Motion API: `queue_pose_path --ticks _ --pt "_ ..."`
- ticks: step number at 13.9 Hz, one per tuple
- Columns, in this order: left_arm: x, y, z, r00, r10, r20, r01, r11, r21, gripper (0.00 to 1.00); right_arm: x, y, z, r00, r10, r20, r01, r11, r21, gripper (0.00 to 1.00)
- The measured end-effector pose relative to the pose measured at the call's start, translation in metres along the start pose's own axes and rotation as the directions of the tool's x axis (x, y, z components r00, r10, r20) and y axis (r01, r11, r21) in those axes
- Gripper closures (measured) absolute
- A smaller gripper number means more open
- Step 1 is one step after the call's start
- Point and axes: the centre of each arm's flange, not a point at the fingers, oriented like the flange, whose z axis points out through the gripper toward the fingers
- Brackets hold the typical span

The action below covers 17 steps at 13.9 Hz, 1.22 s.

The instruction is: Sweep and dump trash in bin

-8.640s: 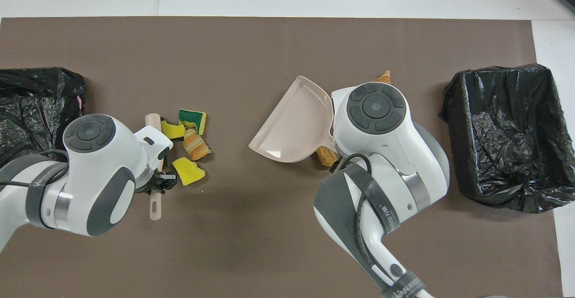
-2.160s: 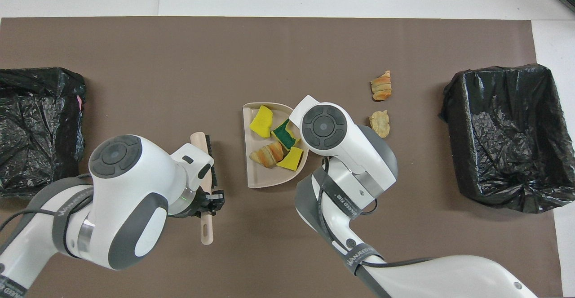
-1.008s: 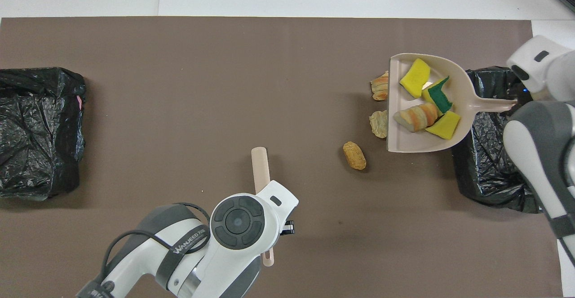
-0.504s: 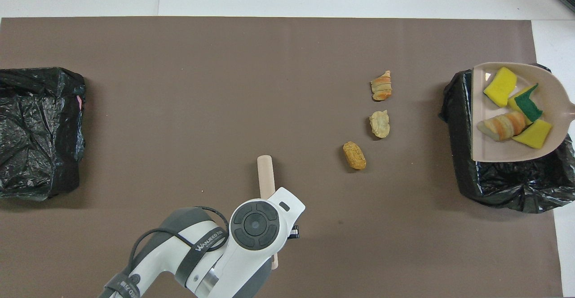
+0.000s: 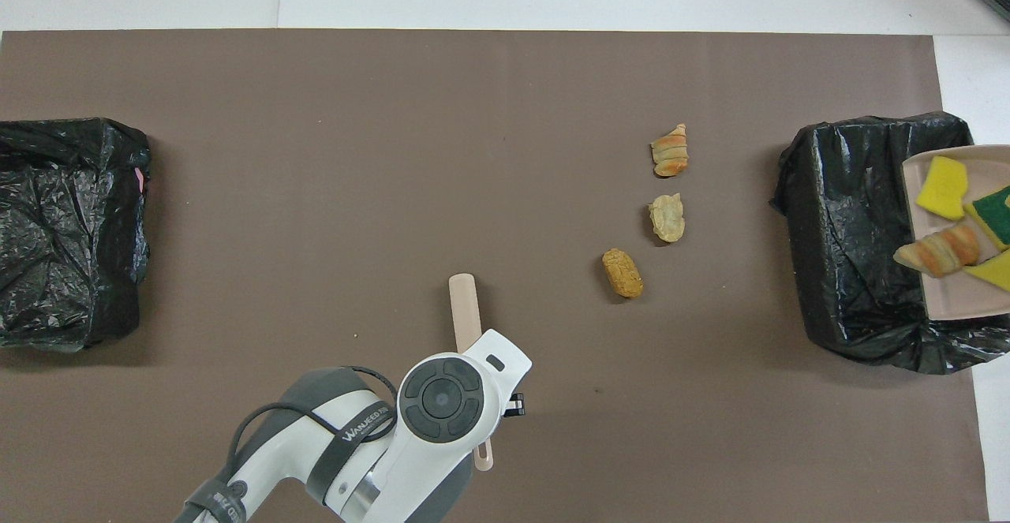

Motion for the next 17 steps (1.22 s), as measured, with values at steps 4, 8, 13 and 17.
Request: queue_pose_path --ticks 4,8,13,17 --pt "0.017 -0.013 -0.007 0.999 -0.043 -0.006 0.043 0.999 -0.013 0.01 0.003 -0.012 0.000 0.996 -0.039 0.080 0.038 0.999 0.014 0.69" --pt "0.067 -0.058 -0.050 0.988 -0.156 -0.015 0.155 0.987 -0.042 0.00 0.011 -0.011 -0.021 0.973 -0.113 0.200 0.114 0.994 0.006 0.69" --pt "0.101 -0.141 -0.122 0.979 -0.200 -0.038 0.198 0.979 -0.048 0.00 0.018 -0.016 -0.028 0.954 -0.115 0.276 0.120 0.993 -0.001 0.69" --pt "0.107 -0.205 -0.136 0.984 -0.175 0.030 0.175 0.985 -0.004 0.00 0.032 -0.012 -0.047 0.941 -0.114 0.319 0.130 0.991 -0.031 0.69"
